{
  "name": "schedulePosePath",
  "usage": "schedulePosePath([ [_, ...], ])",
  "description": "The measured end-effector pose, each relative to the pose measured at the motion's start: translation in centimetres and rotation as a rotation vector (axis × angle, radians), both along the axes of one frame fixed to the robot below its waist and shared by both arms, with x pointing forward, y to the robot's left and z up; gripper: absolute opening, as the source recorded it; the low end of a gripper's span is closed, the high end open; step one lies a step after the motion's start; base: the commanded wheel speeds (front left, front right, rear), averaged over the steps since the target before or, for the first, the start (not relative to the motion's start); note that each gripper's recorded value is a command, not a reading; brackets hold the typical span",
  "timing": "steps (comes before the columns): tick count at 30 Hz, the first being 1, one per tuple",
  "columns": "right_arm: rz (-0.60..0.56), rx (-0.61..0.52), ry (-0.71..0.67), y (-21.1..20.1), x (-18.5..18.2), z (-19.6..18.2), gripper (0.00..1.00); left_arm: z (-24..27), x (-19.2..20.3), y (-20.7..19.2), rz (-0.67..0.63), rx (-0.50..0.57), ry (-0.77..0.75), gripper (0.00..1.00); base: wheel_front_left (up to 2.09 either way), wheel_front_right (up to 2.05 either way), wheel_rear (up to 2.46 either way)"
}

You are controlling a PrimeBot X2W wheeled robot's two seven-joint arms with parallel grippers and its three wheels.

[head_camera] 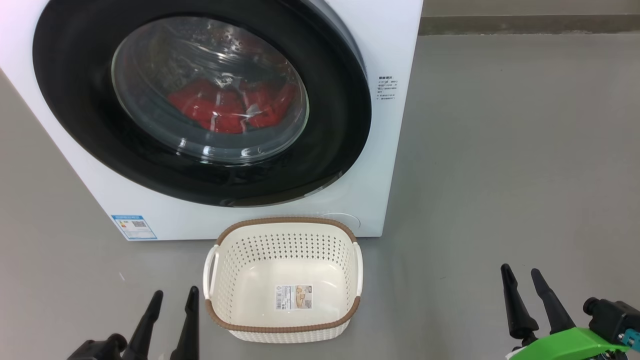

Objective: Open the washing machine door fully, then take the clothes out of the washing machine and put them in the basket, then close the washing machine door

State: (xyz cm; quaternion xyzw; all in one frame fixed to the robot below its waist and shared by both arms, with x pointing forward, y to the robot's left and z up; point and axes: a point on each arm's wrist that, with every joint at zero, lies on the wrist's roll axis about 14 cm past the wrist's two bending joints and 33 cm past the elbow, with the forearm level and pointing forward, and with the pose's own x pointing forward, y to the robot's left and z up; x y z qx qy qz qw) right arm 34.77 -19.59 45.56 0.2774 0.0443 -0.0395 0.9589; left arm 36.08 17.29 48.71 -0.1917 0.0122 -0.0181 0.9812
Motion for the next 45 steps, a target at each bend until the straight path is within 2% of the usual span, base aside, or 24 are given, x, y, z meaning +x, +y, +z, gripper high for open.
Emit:
schedulePosePath([
  [30, 0.028, -0.276, -0.027, -0.5, -1.4, 0.2, 1.00, -0.2, -0.6, -0.9, -0.064, 0.279, -0.050, 1.00, 0.00, 0.00, 0.00],
  [42, 0.023, -0.273, -0.035, -0.6, -1.4, 0.4, 1.00, -0.4, -0.6, -1.0, -0.065, 0.277, -0.046, 1.00, 0.00, 0.00, 0.00],
  [45, 0.004, -0.230, -0.050, -0.8, -1.3, 0.8, 1.00, -0.4, -0.6, -1.1, -0.067, 0.275, -0.045, 1.00, 0.00, 0.00, 0.00],
])
